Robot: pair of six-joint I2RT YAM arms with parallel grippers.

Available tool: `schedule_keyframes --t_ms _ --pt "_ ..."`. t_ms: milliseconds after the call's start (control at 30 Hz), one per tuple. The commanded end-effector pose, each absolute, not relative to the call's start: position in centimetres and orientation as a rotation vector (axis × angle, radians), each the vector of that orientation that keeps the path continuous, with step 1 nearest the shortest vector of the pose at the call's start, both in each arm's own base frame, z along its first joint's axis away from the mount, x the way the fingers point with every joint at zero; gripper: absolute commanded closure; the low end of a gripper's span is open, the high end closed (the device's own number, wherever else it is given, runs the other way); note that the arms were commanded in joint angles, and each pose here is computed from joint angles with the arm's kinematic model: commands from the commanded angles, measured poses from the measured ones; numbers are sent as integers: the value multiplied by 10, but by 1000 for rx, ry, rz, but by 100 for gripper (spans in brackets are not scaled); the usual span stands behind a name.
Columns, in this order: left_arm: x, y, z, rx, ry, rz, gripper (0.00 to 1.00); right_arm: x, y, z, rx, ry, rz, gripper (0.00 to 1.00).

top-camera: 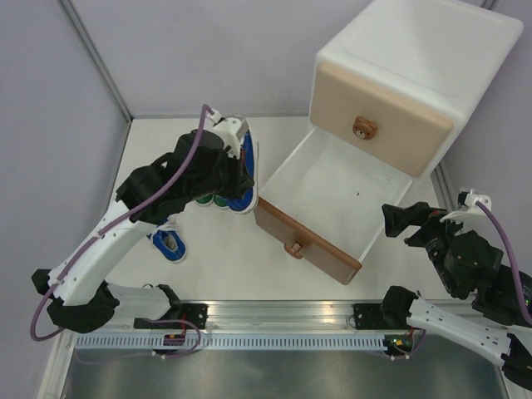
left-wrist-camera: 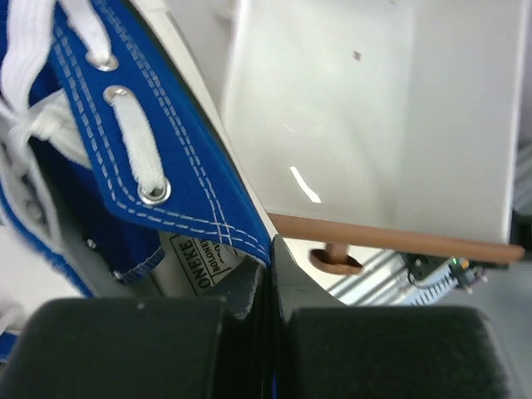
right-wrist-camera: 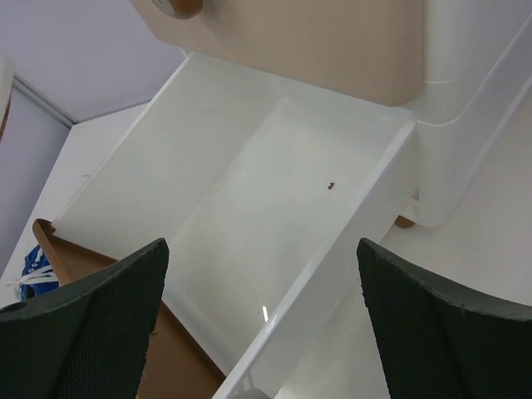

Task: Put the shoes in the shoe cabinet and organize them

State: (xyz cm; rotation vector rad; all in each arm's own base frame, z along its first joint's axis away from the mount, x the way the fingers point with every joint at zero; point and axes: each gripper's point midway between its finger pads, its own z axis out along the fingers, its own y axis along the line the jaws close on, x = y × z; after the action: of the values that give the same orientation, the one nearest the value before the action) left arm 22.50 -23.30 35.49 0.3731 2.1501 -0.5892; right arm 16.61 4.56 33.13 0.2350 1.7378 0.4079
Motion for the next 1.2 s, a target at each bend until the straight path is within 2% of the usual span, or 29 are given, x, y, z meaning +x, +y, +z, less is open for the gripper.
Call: schedule_keyframes --t_ms 0,300,600,1167 --pt "215 -265 394 522 2002 -638 98 165 46 340 231 1735 424 3" --pt "167 -337 405 683 2010 -866 98 163 42 350 245 1715 441 2" --pt "146 -376 365 771 2146 -940 98 162 43 349 251 1709 459 2" --pt "167 -436 354 1015 2055 -916 98 157 44 351 255 1701 515 2"
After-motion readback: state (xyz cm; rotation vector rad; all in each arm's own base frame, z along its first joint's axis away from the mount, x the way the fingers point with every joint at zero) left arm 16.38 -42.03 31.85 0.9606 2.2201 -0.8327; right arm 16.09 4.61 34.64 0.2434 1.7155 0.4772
